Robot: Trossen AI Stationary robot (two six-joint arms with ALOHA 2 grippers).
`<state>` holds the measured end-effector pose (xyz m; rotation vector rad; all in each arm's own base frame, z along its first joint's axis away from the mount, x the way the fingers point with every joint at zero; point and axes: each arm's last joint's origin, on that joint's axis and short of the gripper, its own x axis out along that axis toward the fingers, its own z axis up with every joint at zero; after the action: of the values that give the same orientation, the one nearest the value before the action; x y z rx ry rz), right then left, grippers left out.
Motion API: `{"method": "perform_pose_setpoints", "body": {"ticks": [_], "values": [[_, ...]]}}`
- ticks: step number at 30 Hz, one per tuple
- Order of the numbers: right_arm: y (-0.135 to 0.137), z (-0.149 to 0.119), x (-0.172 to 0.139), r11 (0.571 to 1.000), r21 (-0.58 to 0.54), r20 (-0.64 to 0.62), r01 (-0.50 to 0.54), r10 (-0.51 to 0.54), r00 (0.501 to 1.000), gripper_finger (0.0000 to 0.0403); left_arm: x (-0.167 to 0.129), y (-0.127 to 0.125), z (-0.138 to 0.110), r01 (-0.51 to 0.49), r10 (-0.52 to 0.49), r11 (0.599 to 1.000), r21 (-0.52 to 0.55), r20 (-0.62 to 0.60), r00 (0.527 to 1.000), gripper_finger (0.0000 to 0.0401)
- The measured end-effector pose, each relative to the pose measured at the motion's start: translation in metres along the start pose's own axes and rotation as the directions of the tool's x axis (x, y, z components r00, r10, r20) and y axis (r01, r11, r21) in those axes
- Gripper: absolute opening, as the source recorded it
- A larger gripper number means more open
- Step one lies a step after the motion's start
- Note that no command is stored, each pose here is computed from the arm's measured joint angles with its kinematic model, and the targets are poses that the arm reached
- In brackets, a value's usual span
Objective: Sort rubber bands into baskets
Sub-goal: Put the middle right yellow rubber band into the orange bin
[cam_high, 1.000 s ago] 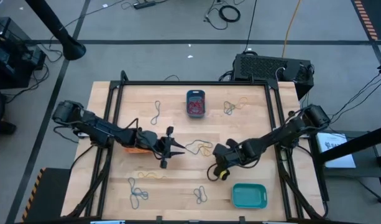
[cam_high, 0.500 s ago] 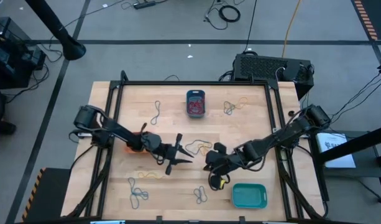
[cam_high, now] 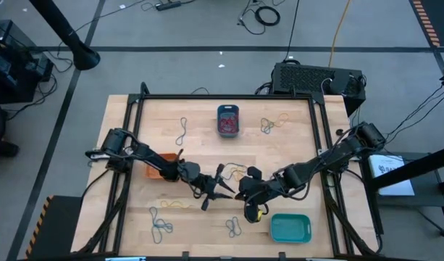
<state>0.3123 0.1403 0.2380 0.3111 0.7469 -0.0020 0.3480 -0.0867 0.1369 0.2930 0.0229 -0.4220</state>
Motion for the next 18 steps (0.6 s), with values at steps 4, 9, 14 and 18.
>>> {"method": "perform_pose_setpoints", "body": {"ticks": [4, 9, 14, 18], "values": [[-0.0001, -0.0001, -0.0001, 1.000, 0.000, -0.002, 0.000, 0.000, 1.000, 0.0000, 0.0001, -0.0002, -0.0008, 0.002, -0.002, 1.000, -0.002, -0.010, 1.000, 0.0092], [-0.0004, -0.0007, -0.0001, 1.000, -0.018, -0.011, -0.002, 0.002, 1.000, 0.0000, 0.0001, -0.0005, -0.0019, 0.003, -0.003, 1.000, -0.004, -0.022, 1.000, 0.0032], [-0.0007, -0.0005, -0.0001, 0.999, -0.042, -0.003, 0.010, -0.010, 1.000, 0.0000, 0.0000, -0.0001, -0.0030, -0.007, 0.007, 1.000, -0.005, -0.035, 0.999, 0.0009], [-0.0019, 0.0004, -0.0003, 0.998, -0.031, 0.027, 0.056, -0.055, 0.998, 0.0002, -0.0002, 0.0004, -0.0032, -0.024, 0.024, 1.000, -0.005, -0.045, 0.999, 0.0004]]}}
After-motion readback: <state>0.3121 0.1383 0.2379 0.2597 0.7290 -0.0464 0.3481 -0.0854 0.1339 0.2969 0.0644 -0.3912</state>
